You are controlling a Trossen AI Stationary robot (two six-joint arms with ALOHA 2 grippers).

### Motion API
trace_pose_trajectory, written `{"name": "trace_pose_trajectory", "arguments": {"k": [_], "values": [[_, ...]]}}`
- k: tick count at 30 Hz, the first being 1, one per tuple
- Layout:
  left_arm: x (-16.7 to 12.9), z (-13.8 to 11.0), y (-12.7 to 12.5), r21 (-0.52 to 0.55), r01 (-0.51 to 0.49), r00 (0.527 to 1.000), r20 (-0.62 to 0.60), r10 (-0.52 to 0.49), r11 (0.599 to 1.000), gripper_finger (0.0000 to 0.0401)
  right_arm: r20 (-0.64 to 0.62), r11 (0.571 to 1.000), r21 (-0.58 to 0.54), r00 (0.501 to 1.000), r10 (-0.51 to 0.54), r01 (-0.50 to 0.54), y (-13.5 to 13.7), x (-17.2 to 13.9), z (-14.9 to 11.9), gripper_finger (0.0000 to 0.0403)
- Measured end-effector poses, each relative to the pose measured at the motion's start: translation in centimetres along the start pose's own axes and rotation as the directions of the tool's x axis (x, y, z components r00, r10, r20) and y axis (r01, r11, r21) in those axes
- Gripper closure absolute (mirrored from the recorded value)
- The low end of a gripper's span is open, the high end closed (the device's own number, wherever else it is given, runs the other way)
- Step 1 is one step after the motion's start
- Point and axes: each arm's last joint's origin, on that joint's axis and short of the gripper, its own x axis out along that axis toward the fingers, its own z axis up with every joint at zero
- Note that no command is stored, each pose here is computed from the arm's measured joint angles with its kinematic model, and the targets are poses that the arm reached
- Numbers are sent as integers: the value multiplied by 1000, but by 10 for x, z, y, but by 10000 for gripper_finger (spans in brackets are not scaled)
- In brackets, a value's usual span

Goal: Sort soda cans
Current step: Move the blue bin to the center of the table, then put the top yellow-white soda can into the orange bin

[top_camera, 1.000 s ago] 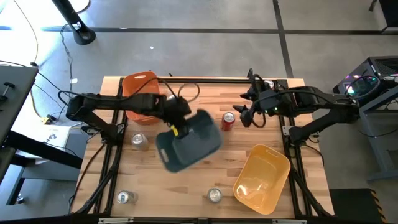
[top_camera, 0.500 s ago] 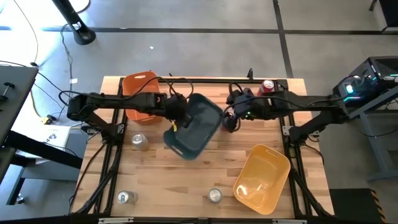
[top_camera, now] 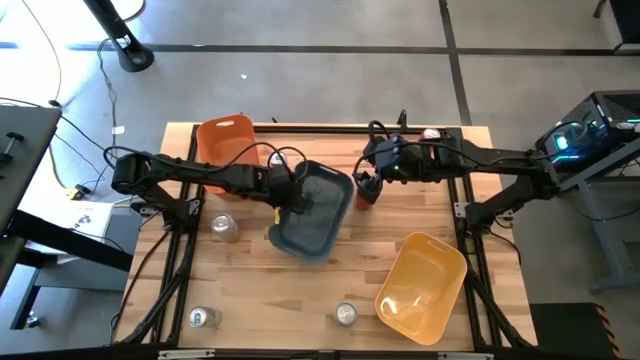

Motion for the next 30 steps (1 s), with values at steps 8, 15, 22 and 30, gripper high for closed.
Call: {"name": "trace_pose_trajectory", "arguments": {"k": [8,15,22,30], "values": [[0,5,-3,-37,29,998,51,-27,999,360,-14,1000,-20,1000,24,-24,-3,1,1,134],[-4,6,-3,-22,31,997,66,-30,999,295,-14,999,-34,1000,22,-23,-4,2,1,134],[-32,16,4,-11,111,987,121,-109,994,231,-2,998,-54,1000,26,-26,-3,2,2,134],[-96,22,27,133,300,935,157,-319,944,178,6,999,-45,1000,24,-24,-5,2,4,134]]}}
